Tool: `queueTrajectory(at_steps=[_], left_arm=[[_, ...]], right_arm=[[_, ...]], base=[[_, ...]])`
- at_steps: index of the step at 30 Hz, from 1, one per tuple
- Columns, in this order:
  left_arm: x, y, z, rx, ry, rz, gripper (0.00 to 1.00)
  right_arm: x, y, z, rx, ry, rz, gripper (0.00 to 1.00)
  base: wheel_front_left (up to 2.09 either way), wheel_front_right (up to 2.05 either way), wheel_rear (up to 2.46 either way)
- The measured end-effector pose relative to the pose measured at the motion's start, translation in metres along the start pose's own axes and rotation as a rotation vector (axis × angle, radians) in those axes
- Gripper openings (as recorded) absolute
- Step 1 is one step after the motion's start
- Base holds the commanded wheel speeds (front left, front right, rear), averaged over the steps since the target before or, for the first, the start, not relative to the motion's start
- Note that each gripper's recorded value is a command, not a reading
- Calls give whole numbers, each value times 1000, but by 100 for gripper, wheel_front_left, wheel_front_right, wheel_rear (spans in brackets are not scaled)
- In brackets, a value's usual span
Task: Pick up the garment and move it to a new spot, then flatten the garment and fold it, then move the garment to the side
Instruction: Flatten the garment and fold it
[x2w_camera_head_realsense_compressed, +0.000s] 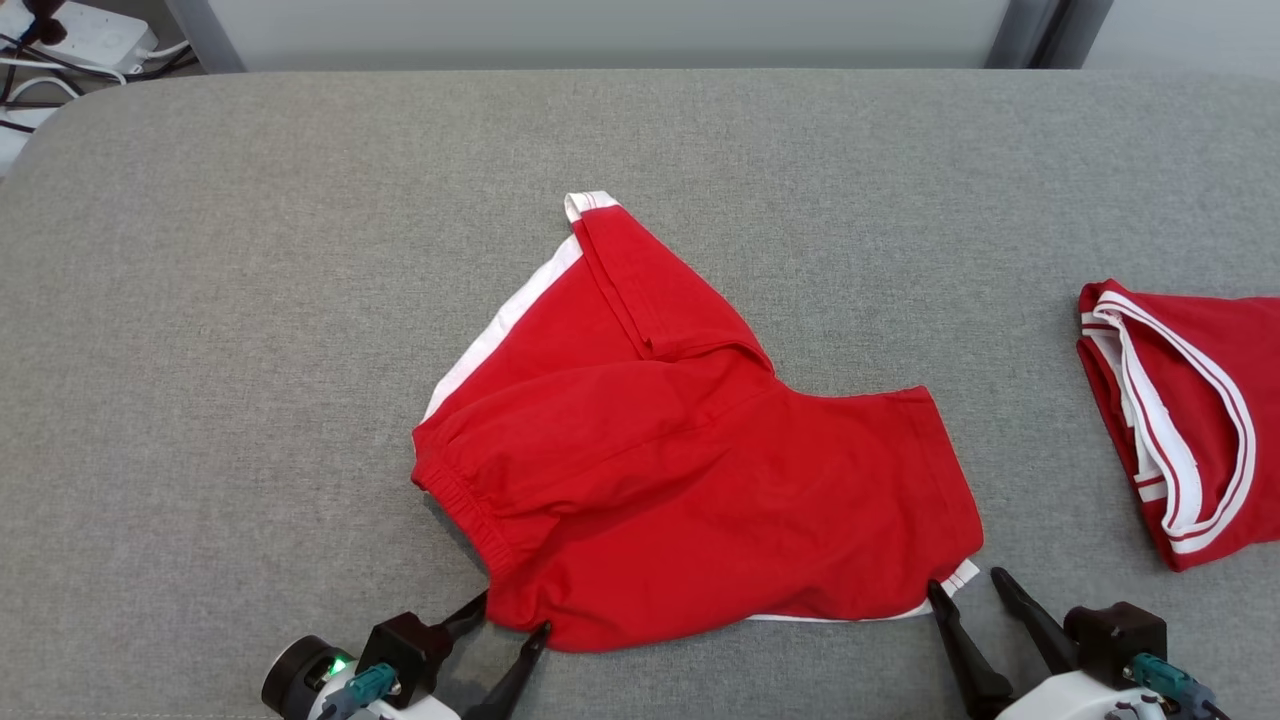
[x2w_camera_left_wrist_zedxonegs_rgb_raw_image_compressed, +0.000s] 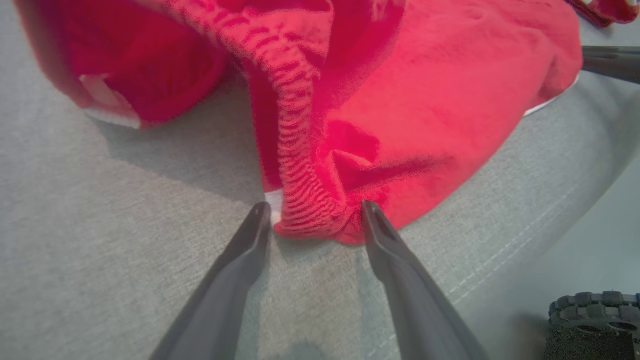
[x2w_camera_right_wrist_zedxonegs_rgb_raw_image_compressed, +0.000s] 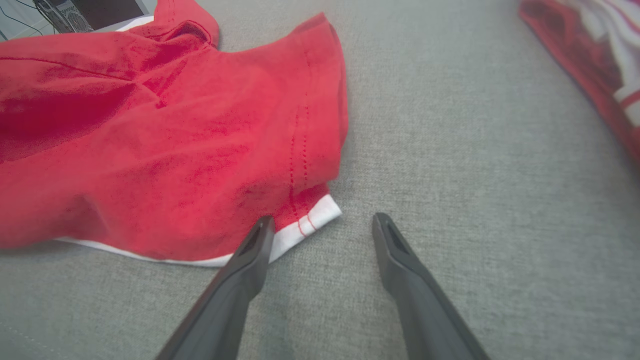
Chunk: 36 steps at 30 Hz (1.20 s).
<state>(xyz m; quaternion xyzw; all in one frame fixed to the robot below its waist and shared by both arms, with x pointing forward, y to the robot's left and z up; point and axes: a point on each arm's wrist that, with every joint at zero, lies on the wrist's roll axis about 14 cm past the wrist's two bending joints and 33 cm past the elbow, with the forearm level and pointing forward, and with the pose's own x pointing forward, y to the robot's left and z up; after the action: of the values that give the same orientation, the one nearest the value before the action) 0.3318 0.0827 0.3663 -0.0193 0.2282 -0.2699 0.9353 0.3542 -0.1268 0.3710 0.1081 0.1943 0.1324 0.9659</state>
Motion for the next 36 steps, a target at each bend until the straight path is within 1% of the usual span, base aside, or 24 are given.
queueTrajectory(at_steps=[1,2,3,9,13,14,16,19,22,24,25,26,27,28,29,30,31,32,33,34,35,36], left_arm=[[1,0,0,3,2,-3,42],[1,0,0,1,3,-4,17],[1,0,0,0,4,-5,0],[2,0,-2,-22,4,-8,0],[2,0,6,-51,-21,-3,0],[2,0,8,-58,-26,-2,0],[-5,-5,8,-108,-36,8,0],[-21,-16,-11,-177,27,25,0],[-29,-20,-13,-239,53,26,0],[-28,-20,-8,-298,65,13,0],[-27,-19,-2,-316,65,1,0],[-25,-16,2,-309,87,-22,0],[-20,-11,15,-326,73,-37,0],[-12,-4,29,-312,74,-58,0],[-3,6,46,-276,79,-73,0],[9,17,72,-275,53,-87,0],[23,28,102,-269,26,-100,0],[35,40,133,-227,13,-106,0],[47,51,169,-205,-26,-105,0],[61,75,249,-157,-141,-80,0],[63,85,292,-135,-220,-62,0],[61,93,335,-116,-303,-48,0]], right_arm=[[0,1,-5,1,19,6,49],[1,2,-7,0,25,10,32],[2,2,-8,0,27,9,0],[10,1,-7,6,32,15,0],[7,-7,0,23,4,-10,0],[3,-11,1,28,-2,-26,0],[-17,-23,-6,42,2,-71,0],[-44,-32,-15,57,8,-123,0],[-58,-34,-16,62,4,-143,0],[-57,-31,-9,126,-27,-157,0],[-53,-29,-4,156,-36,-152,0],[-44,-28,7,199,-66,-146,0],[-32,-27,22,231,-102,-131,0],[-16,-26,45,241,-149,-103,0],[4,-24,76,256,-212,-67,0],[25,-20,113,255,-282,-21,0],[44,-12,153,207,-346,29,0],[60,-4,202,173,-430,74,0],[70,5,251,148,-525,110,0],[76,29,342,80,-686,166,0],[73,40,380,73,-762,189,0],[69,51,409,50,-817,205,0]], base=[[0,0,0],[0,0,0],[0,0,0],[0,0,0],[0,0,0],[0,0,0],[0,0,0],[0,0,0],[0,0,0],[0,0,0],[0,0,0],[0,0,0],[0,0,0],[0,0,0],[0,0,0],[0,0,0],[0,0,0],[0,0,0],[0,0,0],[0,0,0],[0,0,0],[0,0,0]])
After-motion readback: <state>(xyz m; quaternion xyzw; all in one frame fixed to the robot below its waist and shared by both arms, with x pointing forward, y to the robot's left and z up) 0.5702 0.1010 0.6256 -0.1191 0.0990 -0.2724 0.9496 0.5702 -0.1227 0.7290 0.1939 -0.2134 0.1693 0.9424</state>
